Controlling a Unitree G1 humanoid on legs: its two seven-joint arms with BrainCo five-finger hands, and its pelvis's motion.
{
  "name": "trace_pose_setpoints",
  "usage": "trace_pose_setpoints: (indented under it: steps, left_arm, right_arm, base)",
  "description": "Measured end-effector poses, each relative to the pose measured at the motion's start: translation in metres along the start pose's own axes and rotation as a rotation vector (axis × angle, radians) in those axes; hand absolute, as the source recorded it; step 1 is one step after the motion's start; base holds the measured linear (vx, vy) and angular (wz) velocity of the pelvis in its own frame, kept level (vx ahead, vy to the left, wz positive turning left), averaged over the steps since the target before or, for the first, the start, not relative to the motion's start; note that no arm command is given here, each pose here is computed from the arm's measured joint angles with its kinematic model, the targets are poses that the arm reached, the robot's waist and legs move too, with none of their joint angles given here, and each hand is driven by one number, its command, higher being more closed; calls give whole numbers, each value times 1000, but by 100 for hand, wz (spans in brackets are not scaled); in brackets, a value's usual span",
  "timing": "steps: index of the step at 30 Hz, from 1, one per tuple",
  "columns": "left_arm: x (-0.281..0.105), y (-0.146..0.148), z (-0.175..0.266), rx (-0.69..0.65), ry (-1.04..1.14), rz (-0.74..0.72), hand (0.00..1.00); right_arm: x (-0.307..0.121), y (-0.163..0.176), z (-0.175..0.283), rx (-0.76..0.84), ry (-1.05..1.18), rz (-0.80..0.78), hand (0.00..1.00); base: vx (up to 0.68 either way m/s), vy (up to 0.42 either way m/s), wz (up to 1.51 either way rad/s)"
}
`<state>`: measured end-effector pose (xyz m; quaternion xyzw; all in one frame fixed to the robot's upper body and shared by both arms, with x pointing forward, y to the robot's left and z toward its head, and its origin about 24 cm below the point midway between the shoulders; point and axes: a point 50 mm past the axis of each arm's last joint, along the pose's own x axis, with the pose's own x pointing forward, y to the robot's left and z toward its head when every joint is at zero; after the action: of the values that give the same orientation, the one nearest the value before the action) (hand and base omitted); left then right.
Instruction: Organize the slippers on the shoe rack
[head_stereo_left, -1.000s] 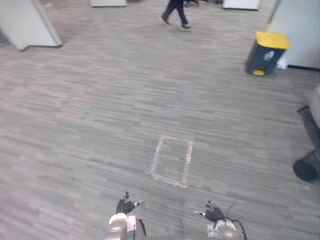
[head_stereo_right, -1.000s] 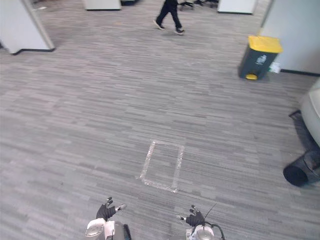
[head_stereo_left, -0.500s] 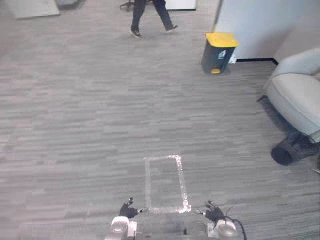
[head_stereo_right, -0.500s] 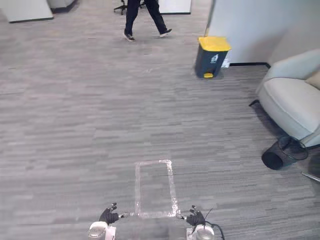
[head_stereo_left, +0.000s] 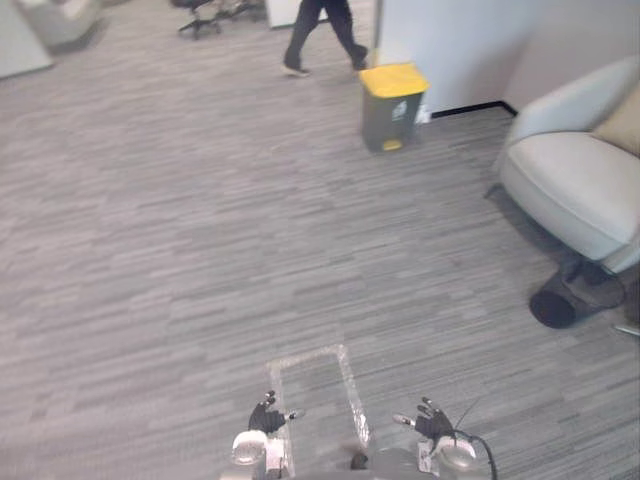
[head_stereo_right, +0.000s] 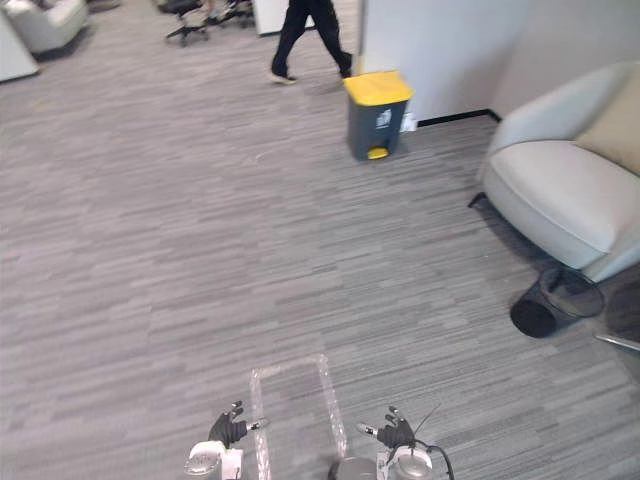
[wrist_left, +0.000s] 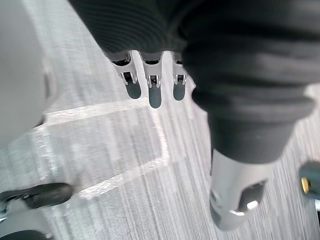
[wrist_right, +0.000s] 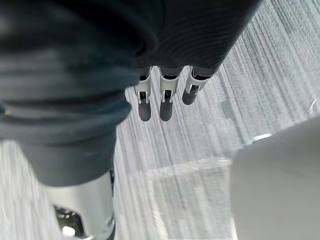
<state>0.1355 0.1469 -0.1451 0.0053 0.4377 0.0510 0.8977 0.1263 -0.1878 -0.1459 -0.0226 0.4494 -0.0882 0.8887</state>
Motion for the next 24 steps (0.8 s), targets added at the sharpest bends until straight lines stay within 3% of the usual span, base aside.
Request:
trace_pose_setpoints:
  steps: [8,12,16,24]
  left_arm:
    - [0,-13,3,48,-14,-51,0]
    - [3,5,2,90,-2,-17,0]
    - [4,6,2,113,3,-23,0]
    - [6,10,2,183,24,-32,0]
  right_arm:
    - [-1,-4,-9,-9,37,-8,0]
    - [-5,15,-17,26,57,31,0]
    - [-3,13,-13,18,51,30,0]
    - [5,-4,2,-26,20,0,0]
  base:
    - [246,274,-100]
    - [240,329,-86]
    - [188,249,-113]
    - [186,-18,-82]
